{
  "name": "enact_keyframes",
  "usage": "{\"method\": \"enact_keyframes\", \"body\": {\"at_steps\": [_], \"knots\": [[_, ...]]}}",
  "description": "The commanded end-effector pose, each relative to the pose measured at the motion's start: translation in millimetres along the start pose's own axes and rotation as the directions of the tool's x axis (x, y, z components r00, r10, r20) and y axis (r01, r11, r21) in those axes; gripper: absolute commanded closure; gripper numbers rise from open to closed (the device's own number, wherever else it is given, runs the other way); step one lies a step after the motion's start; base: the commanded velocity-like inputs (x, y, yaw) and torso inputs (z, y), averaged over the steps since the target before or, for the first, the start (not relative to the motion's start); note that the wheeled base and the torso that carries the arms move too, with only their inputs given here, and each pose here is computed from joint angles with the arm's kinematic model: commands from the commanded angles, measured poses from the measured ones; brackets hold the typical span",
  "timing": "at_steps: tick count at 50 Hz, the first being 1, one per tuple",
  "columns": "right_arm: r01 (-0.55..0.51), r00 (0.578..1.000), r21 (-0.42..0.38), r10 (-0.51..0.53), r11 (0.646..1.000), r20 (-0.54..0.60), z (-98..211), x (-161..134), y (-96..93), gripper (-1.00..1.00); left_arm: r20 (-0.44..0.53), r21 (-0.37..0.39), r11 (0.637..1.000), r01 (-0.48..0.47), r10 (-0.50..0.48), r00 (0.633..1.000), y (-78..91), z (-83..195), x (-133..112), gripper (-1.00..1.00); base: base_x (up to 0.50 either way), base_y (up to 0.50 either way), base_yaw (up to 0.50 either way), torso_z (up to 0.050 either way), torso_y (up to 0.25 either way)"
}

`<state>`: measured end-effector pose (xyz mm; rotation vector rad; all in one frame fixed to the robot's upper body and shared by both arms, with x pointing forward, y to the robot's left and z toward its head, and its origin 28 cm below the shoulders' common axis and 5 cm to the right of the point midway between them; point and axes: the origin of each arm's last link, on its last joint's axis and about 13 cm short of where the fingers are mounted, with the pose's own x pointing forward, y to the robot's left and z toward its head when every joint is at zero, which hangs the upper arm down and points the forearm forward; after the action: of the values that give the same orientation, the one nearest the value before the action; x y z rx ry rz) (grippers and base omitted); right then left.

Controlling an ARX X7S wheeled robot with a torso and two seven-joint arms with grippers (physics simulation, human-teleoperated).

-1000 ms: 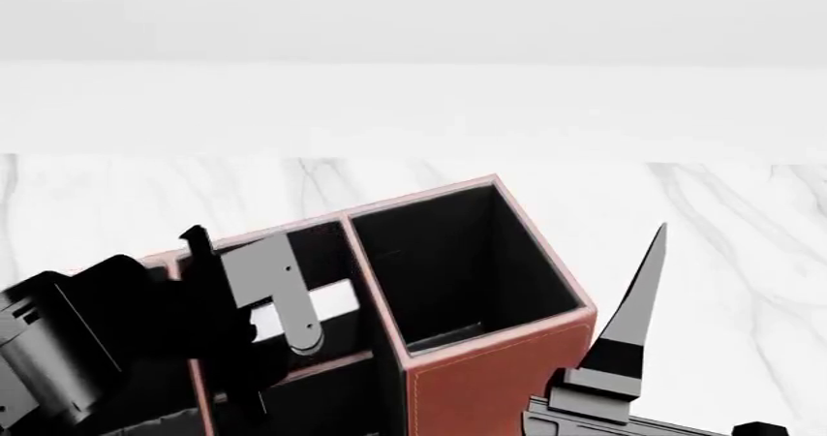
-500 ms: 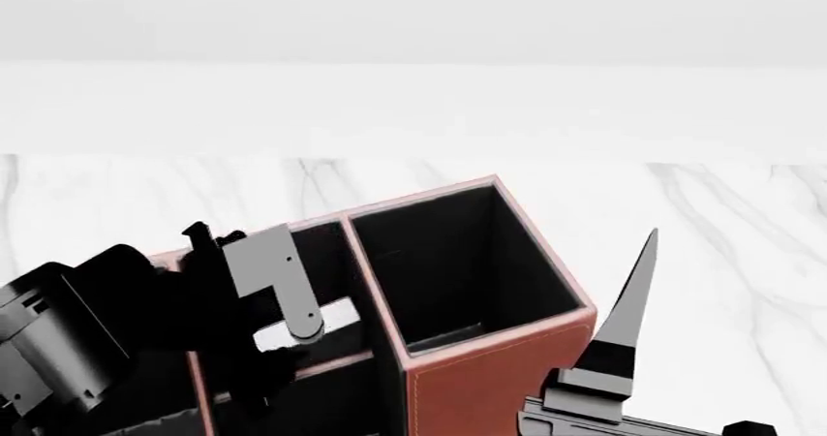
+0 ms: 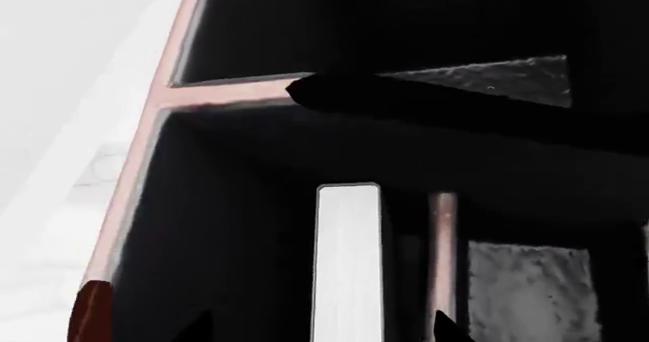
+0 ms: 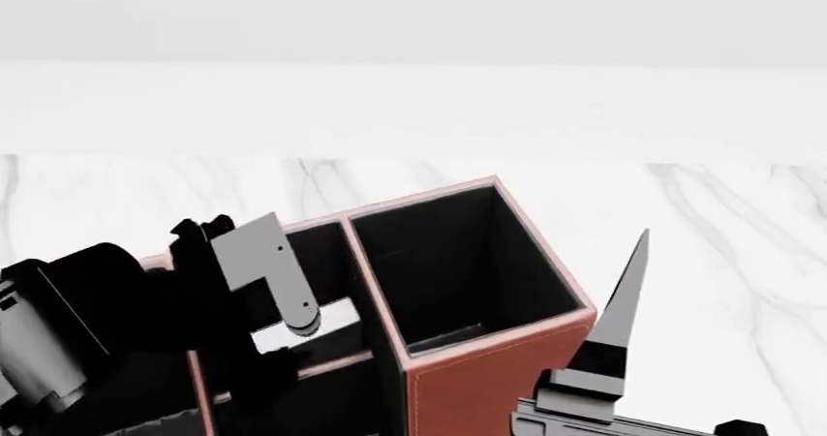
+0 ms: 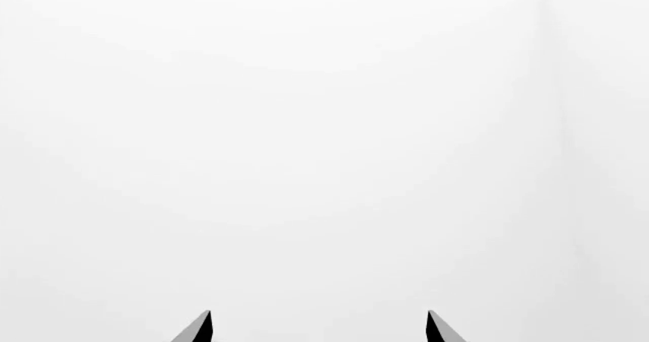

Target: Pick up the book and place it in the front compartment of the caddy.

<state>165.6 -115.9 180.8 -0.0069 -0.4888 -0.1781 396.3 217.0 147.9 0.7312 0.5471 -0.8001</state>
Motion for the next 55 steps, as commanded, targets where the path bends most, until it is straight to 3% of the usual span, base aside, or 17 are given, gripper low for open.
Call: {"method": "enact_keyframes", "body": {"at_steps": [1, 3, 8, 10, 19, 21, 22, 32, 33, 34, 35, 37, 40, 42, 43, 49, 55], "knots": [[-0.006, 1.000, -0.001, 0.006, 1.000, 0.000, 0, 0, 1.2, -1.00, 0.122, -0.085, 0.984, -0.159, 0.168, 0.978, -1.5, 12, -37, -1.00, 0.00, 0.00, 0.00, 0.000, 0.000], [-0.009, 1.000, -0.001, 0.009, 1.000, -0.001, 0, 0, 2.2, -1.00, 0.150, -0.069, 0.983, -0.173, 0.181, 0.972, -3.6, 13, -42, -1.00, 0.00, 0.00, 0.00, 0.000, 0.000], [-0.014, 1.000, -0.001, 0.014, 1.000, -0.002, 0, 0, 3.0, -1.00, 0.258, -0.176, 0.950, -0.259, 0.298, 0.919, -8.7, 16, -59, -1.00, 0.00, 0.00, 0.00, 0.000, 0.000], [-0.014, 1.000, -0.001, 0.014, 1.000, -0.006, -2, 0, 3.7, -1.00, 0.327, -0.288, 0.930, -0.230, 0.321, 0.889, -17.2, 17, -67, -1.00, 0.00, 0.00, 0.00, 0.000, 0.000], [-0.026, 1.000, -0.001, 0.026, 1.000, -0.011, -3, -1, 6.7, -1.00, 0.445, -0.327, 0.910, -0.254, 0.385, 0.809, -50.1, 17, -91, -1.00, 0.00, 0.00, 0.00, 0.000, 0.000], [-0.024, 1.000, -0.001, 0.024, 1.000, -0.010, -2, -1, 6.3, -1.00, 0.486, -0.405, 0.874, -0.270, 0.456, 0.745, -54.9, 20, -97, -1.00, 0.00, 0.00, 0.00, 0.000, 0.000], [-0.024, 1.000, -0.002, 0.023, 1.000, -0.010, -2, -1, 6.3, -1.00, 0.488, -0.405, 0.879, -0.253, 0.441, 0.753, -57.4, 20, -98, -1.00, 0.00, 0.00, 0.00, 0.000, 0.000], [-0.027, 1.000, -0.001, 0.027, 1.000, -0.010, -2, -2, 7.1, -1.00, 0.577, -0.467, 0.827, -0.312, 0.553, 0.602, -84.1, 19, -121, -1.00, 0.00, 0.00, 0.00, 0.000, 0.000], [-0.028, 1.000, -0.001, 0.028, 1.000, -0.011, -3, -2, 7.3, -1.00, 0.627, -0.471, 0.817, -0.332, 0.575, 0.526, -88.5, 21, -124, -1.00, 0.00, 0.00, 0.00, 0.000, 0.000], [-0.029, 1.000, 0.000, 0.029, 1.000, -0.011, -2, -2, 7.3, -1.00, 0.616, -0.484, 0.807, -0.338, 0.588, 0.523, -89.8, 21, -126, -1.00, 0.00, 0.00, 0.00, 0.000, 0.000], [-0.028, 1.000, -0.002, 0.028, 1.000, -0.009, -2, -2, 6.8, -1.00, 0.622, -0.519, 0.787, -0.334, 0.616, 0.483, -93.2, 22, -129, -1.00, 0.00, 0.00, 0.00, 0.000, 0.000], [-0.027, 1.000, -0.003, 0.026, 1.000, -0.009, -2, -2, 6.3, -1.00, 0.633, -0.521, 0.784, -0.337, 0.620, 0.463, -95.6, 23, -132, -1.00, 0.00, 0.00, 0.00, 0.000, 0.000], [-0.024, 1.000, -0.005, 0.024, 1.000, -0.005, 0, -2, 6.1, -1.00, 0.652, -0.531, 0.757, -0.381, 0.652, 0.387, -103.7, 25, -140, -1.00, 0.00, 0.00, 0.00, 0.000, 0.000], [-0.024, 1.000, -0.005, 0.023, 1.000, -0.005, 0, -2, 6.1, -1.00, 0.650, -0.551, 0.754, -0.357, 0.657, 0.382, -107.6, 25, -142, -1.00, 0.00, 0.00, 0.00, 0.000, 0.000], [-0.024, 1.000, -0.004, 0.024, 1.000, -0.005, 0, -2, 6.2, -1.00, 0.653, -0.546, 0.738, -0.398, 0.672, 0.349, -111.2, 23, -143, -1.00, 0.00, 0.00, 0.00, 0.000, 0.000], [-0.028, 1.000, -0.004, 0.027, 1.000, -0.002, 1, -2, 6.7, -1.00, 0.653, -0.564, 0.723, -0.399, 0.687, 0.320, -127.3, 16, -143, -1.00, 0.00, 0.00, 0.00, 0.000, 0.000], [-0.032, 0.999, -0.004, 0.032, 0.999, -0.001, 1, -2, 7.6, -1.00, 0.629, -0.621, 0.711, -0.330, 0.703, 0.333, -146.3, 5, -136, -1.00, 0.00, 0.00, 0.00, 0.000, 0.000]]}}
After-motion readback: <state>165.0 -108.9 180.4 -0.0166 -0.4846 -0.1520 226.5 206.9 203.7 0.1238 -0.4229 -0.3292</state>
